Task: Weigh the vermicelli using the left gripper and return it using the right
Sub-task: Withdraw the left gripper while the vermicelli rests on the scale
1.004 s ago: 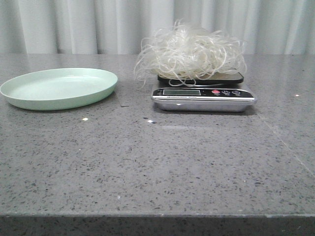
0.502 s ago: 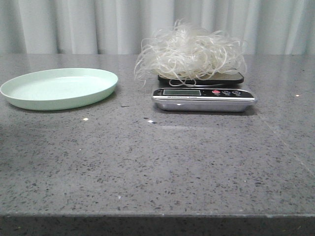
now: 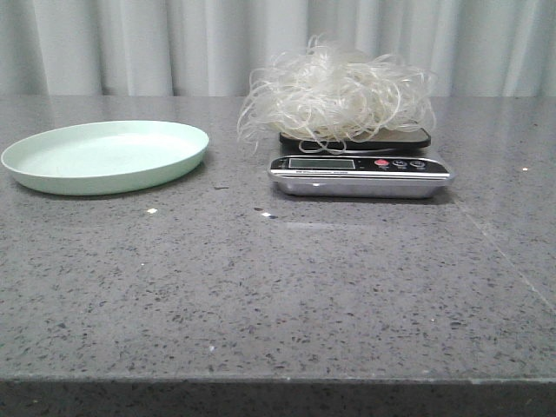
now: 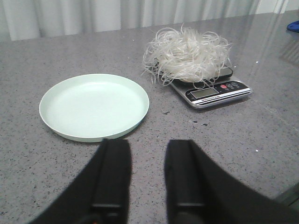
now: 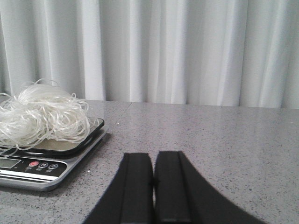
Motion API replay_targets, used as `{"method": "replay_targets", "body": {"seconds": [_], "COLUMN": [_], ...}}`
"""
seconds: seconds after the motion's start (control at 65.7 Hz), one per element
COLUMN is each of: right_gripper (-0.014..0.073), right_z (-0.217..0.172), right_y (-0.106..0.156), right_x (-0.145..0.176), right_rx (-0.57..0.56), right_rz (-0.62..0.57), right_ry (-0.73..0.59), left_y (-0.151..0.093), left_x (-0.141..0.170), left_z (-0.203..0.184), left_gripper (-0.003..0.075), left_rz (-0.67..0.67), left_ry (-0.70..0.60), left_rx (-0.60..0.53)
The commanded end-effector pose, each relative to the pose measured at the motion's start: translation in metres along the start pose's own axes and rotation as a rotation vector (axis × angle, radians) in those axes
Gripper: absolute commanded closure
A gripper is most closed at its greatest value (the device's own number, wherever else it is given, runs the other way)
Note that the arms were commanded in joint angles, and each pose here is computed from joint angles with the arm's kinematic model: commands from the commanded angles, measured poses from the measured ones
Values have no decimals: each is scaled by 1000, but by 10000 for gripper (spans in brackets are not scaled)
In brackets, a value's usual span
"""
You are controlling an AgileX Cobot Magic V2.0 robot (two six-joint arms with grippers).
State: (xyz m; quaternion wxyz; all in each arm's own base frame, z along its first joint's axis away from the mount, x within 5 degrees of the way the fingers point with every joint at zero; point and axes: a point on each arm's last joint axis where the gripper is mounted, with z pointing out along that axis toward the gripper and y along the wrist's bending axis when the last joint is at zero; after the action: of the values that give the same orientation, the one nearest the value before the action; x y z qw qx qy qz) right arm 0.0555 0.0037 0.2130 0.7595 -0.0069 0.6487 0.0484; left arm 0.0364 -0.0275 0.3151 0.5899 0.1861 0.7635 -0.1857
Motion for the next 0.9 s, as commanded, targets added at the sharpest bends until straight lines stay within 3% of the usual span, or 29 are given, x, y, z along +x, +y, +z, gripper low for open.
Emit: {"method": "replay_targets", "body": {"seconds": [0.0,0.167,0.441,0.7,0.883], "right_gripper": [414,414,414,414,414], "right_z": [-2,-2,-5,20,44], "right_y": [-1,-1,-2,8,10], "right_x": [-10,-10,-41,-107,-121], "right_rx": [10,10,23,-28,-27], "right_rz": [-11,-11,47,56,57], "right_ry": [-98,-103,-266,-19,54], "left_y": [-2,-1,0,0,0], "left_x": [-8,4,7,7,7], "left_z": [-12,-15,-12,-12,-12], "left_gripper": [580,575,575,575,575], "left_rz": [-4,3,-1,-1,-1], "left_ry": [-126,-148,-155,-159,-159], "left_rx": [8,4,2,1,1]}}
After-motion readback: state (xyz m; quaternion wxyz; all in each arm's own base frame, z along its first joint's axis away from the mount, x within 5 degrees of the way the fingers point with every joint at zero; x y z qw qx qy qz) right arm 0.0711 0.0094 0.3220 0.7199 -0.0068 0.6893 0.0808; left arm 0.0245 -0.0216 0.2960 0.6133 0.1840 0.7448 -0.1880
